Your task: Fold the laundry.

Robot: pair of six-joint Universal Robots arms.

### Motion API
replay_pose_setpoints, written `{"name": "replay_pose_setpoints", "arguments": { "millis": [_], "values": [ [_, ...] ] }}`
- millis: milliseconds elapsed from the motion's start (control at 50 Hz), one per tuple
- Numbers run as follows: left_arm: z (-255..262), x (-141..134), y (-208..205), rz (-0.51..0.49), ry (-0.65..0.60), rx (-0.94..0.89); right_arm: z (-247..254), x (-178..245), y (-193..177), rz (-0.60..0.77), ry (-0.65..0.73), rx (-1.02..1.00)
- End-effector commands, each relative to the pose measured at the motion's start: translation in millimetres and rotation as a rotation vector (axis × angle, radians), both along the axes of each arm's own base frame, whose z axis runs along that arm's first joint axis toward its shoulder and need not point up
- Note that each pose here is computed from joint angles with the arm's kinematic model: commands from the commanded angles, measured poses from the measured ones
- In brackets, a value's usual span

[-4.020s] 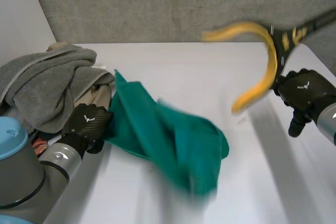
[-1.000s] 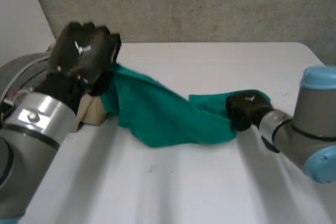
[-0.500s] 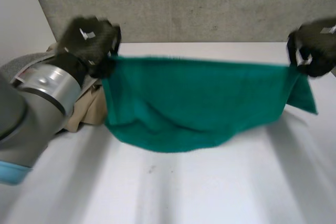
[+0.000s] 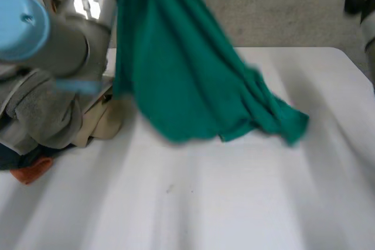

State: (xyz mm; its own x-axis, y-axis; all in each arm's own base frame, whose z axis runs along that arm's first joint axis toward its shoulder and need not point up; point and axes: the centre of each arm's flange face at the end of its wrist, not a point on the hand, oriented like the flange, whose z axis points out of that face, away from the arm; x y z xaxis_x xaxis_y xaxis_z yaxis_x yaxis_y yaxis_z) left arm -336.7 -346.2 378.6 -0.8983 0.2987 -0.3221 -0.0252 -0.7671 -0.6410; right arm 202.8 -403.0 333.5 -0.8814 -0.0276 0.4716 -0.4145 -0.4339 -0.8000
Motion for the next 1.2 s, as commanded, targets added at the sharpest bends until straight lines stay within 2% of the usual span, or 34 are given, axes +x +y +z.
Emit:
{"name": "replay_pose_setpoints", "arguments": {
  "millis": [20,60,140,220,280,380,460,780,900,1000,1080,1160,1200],
  "values": [
    [50.9,-1.8,12.7,-0.065,0.129,-0.165,77.5,-0.9,25.8,0.042,-0.106,-0.258],
    [39.7,-2.9,13.6,-0.07,0.103,-0.104,72.9,-1.2,30.0,0.046,-0.099,-0.206],
    [-9.1,1.4,23.5,-0.067,-0.006,0.094,30.2,1.1,38.8,0.061,-0.056,0.066],
    [-39.4,6.9,35.2,-0.067,-0.052,0.188,-29.3,-0.3,50.3,0.058,-0.022,0.403],
    [-54.6,12.4,44.4,-0.064,-0.079,0.236,-55.6,-1.3,55.4,0.049,-0.029,0.537],
    [-62.1,19.3,54.6,-0.046,-0.109,0.255,-94.8,5.4,68.7,0.08,-0.175,0.734],
    [-54.7,24.2,62.6,-0.037,-0.114,0.244,-111.2,20.1,72.5,0.123,-0.262,0.808],
    [29.4,54.3,141.8,-0.079,-0.012,0.055,-171.7,126.3,52.3,0.369,-0.439,0.904],
    [45.7,62.7,162.8,-0.091,0.005,0.028,-197.1,155.9,48.4,0.406,-0.436,0.893],
    [51.9,66.8,169.9,-0.091,0.015,0.009,-208.7,162.8,48.5,0.401,-0.417,0.898],
    [51.0,69.6,164.6,-0.073,0.013,0.015,-195.9,155.8,55.9,0.354,-0.391,0.875],
    [40.9,76.0,152.5,-0.032,-0.007,0.05,-120.4,136.4,70.1,0.351,-0.305,0.733],
    [32.8,80.1,146.0,-0.01,-0.023,0.083,-85.9,119.4,82.1,0.337,-0.195,0.65]
  ]
}}
